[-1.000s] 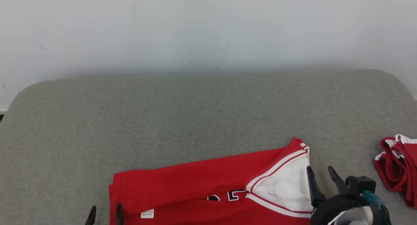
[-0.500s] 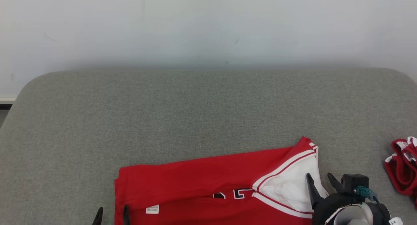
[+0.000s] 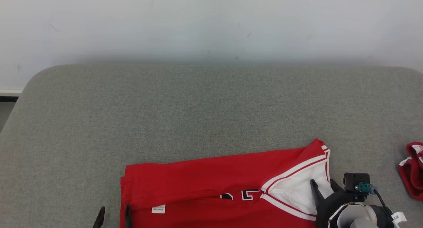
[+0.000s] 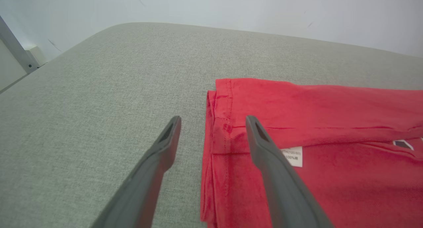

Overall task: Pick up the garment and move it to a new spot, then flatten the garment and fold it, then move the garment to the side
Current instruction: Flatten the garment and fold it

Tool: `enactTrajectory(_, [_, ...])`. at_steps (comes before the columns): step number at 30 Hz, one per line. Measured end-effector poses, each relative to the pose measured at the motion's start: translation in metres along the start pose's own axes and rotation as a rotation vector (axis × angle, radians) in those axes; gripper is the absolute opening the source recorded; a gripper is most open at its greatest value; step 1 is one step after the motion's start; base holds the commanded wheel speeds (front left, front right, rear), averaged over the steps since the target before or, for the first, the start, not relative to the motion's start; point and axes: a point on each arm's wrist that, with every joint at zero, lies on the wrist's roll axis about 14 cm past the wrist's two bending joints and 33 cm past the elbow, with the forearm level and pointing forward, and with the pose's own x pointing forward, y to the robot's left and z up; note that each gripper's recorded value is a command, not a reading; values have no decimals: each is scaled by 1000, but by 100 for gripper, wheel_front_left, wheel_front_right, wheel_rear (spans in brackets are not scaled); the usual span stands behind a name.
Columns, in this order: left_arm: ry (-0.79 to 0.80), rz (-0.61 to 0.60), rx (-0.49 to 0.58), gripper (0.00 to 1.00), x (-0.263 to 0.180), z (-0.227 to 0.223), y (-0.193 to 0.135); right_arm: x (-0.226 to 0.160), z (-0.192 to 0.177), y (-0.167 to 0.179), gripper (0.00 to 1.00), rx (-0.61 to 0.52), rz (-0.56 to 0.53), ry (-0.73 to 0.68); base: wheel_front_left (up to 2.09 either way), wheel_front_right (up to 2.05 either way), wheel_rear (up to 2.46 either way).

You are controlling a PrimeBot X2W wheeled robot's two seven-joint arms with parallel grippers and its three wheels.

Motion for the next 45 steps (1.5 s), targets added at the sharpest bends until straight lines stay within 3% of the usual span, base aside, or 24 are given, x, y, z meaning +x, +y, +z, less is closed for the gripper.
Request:
enactTrajectory(1, [2, 2, -1, 100, 0, 0, 0, 1, -1, 2, 0, 1, 7, 9, 0, 0, 0])
enactTrajectory(7, [4, -1, -4, 100, 0, -1, -1, 1, 4, -4, 0, 25, -6, -25, 0, 0, 0])
enactTrajectory(16, [3, -14, -10, 100, -2, -2, -5, -10, 26, -41, 0, 64, -112, -159, 0, 0, 0])
enactTrajectory(21, [-3, -25, -17, 100, -5, -1, -9, -17, 47, -45, 0, 66, -126, -249, 0, 0, 0])
enactTrajectory(29, [-7, -53, -23, 100, -8, 0, -18, -27, 68, 0, 0, 57, -7, -344, 0, 0, 0])
enactTrajectory(45, [4, -63, -48, 100, -19, -6, -20, -44, 38, 119, 0, 85, 337, -178, 0, 0, 0])
